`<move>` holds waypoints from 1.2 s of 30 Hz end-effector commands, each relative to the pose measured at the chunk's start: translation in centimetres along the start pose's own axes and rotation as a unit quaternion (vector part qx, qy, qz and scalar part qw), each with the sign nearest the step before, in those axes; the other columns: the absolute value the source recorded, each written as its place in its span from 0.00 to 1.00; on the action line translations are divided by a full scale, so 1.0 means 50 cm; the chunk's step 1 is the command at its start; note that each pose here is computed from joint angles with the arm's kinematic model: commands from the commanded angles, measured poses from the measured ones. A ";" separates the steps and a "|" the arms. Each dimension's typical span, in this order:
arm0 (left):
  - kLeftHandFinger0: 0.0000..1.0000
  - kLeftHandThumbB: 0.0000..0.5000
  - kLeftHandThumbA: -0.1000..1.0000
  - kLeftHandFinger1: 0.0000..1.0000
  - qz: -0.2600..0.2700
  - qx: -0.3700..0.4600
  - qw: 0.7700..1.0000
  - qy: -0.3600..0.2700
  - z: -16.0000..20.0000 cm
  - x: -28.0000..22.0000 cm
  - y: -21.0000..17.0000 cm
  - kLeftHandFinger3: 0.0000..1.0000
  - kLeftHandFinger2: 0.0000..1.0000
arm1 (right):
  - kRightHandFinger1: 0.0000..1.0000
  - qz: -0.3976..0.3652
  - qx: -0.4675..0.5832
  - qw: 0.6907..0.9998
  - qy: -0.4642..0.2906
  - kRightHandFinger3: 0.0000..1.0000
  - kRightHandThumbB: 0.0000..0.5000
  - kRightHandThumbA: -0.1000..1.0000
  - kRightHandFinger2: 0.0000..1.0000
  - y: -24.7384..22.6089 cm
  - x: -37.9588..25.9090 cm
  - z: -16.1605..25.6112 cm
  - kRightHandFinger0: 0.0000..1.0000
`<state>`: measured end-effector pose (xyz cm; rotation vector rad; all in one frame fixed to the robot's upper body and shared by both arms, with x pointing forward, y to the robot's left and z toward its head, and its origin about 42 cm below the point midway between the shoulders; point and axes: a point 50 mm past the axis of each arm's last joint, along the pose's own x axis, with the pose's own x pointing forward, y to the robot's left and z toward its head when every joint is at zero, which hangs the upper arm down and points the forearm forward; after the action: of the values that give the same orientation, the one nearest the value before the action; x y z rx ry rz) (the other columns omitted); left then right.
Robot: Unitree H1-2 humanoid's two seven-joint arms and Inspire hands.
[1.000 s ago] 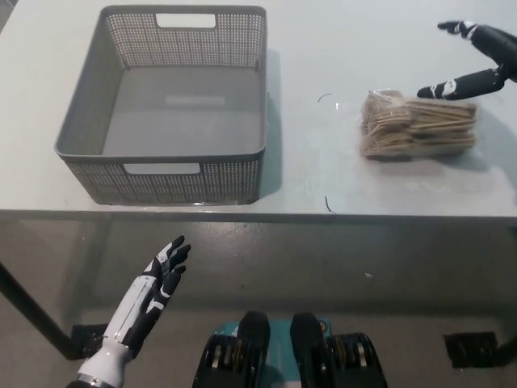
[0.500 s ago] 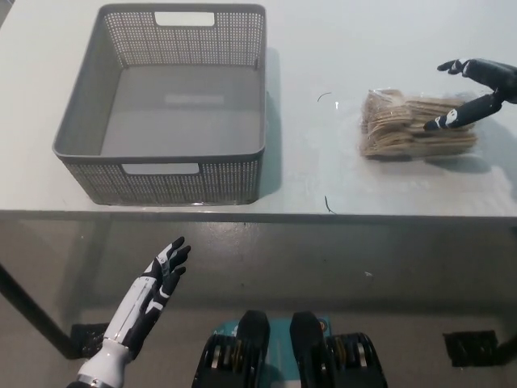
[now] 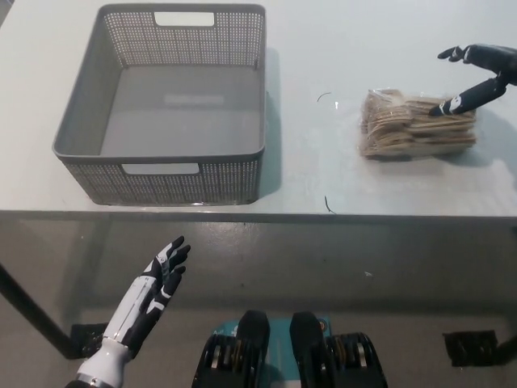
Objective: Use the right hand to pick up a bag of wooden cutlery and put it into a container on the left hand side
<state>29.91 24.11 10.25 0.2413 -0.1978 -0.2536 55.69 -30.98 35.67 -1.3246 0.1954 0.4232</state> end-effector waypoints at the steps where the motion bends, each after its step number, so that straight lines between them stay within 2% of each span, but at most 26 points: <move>1: 1.00 0.24 0.93 1.00 -0.014 0.013 0.999 -0.031 0.024 0.012 0.014 1.00 1.00 | 1.00 -0.030 -0.036 0.999 0.000 1.00 1.00 0.88 1.00 -0.109 -0.038 0.009 1.00; 14: 1.00 0.28 0.92 1.00 -0.022 0.015 0.999 -0.030 0.026 0.017 0.016 1.00 1.00 | 1.00 -0.013 -0.077 0.997 0.028 1.00 1.00 0.89 1.00 -0.131 -0.019 0.025 1.00; 18: 1.00 0.23 0.91 1.00 -0.024 0.022 0.999 -0.034 0.030 0.019 0.021 1.00 1.00 | 1.00 -0.006 -0.089 0.996 0.030 1.00 1.00 0.89 1.00 -0.135 -0.007 0.028 1.00; 25: 1.00 0.24 0.90 1.00 -0.029 0.025 0.998 -0.039 0.033 0.024 0.023 1.00 1.00 | 1.00 0.004 -0.087 0.996 0.030 1.00 1.00 0.88 1.00 -0.140 0.002 0.036 1.00; 36: 1.00 0.25 0.89 1.00 -0.034 0.032 0.998 -0.050 0.042 0.033 0.027 1.00 1.00 | 1.00 0.018 -0.118 0.993 0.018 1.00 1.00 0.80 1.00 -0.148 0.011 0.070 1.00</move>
<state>30.76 24.33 11.07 0.2728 -0.2170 -0.3070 58.51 -29.78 37.83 -1.5028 0.3033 0.4838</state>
